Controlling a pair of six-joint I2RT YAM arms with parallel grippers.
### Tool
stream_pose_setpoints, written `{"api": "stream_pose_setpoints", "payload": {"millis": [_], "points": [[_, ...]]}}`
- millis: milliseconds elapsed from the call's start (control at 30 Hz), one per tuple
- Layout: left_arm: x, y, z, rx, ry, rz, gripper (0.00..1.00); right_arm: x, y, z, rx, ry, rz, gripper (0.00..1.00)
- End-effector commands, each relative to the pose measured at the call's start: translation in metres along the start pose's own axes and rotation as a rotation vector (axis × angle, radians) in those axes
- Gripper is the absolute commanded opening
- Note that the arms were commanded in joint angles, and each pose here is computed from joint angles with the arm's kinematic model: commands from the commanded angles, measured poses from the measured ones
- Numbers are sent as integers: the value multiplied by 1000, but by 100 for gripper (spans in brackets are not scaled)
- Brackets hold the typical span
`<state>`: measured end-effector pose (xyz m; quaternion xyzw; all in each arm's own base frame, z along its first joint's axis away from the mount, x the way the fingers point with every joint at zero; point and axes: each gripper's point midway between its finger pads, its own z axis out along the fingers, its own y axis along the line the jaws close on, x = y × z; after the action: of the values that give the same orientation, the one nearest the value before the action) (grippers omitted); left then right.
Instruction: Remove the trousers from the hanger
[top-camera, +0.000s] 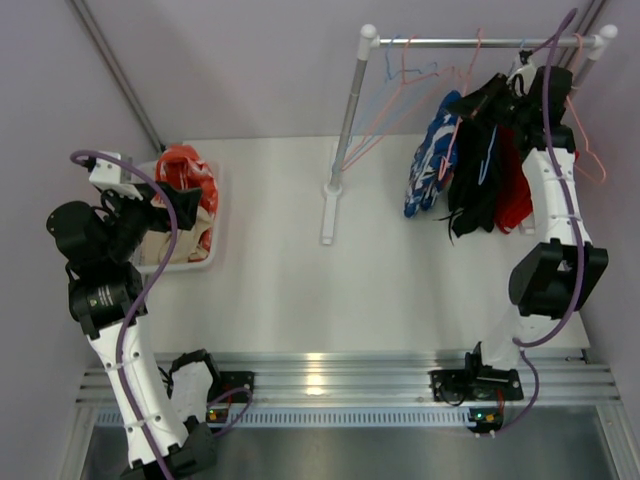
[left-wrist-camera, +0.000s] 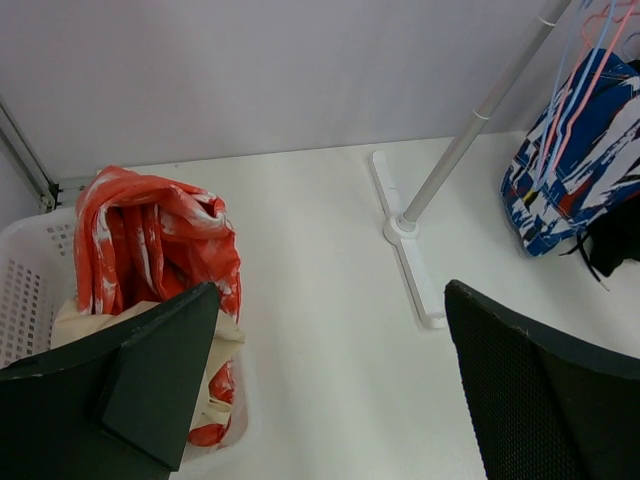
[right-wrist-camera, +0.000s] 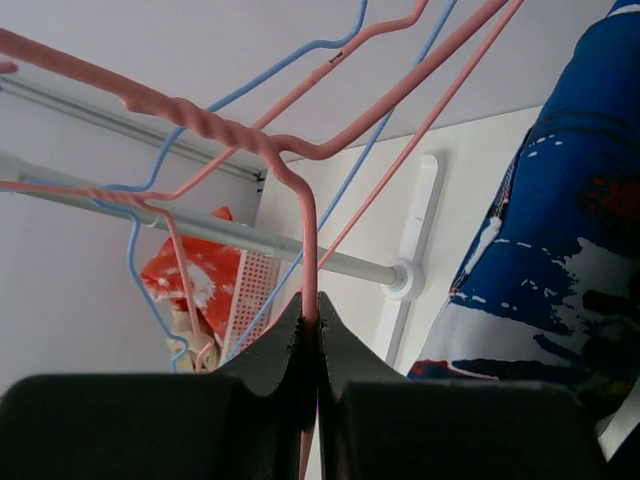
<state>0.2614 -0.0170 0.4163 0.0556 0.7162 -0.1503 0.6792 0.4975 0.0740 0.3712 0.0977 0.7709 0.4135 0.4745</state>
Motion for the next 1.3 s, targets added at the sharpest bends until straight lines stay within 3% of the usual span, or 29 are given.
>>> {"api": "stream_pose_setpoints", "payload": {"millis": [0,267,533,933,1267], "points": [[-13,-4,0,18,-47,27,99,-56,99,-52,-271,-183,-155,0],[-18,-7,-5,12,-67,39,99,-61,143,-95,-384,-212,-167,0],[-28,-8,-8,1,-99,52,99,-31,173,-138,-460,-159,-174,0],[-29,-11,-14,-4,-95,83,99,49,175,-177,-494,16,-134,0],[-17,-20,-27,0,-74,108,99,148,211,-260,-626,213,-324,0]]}}
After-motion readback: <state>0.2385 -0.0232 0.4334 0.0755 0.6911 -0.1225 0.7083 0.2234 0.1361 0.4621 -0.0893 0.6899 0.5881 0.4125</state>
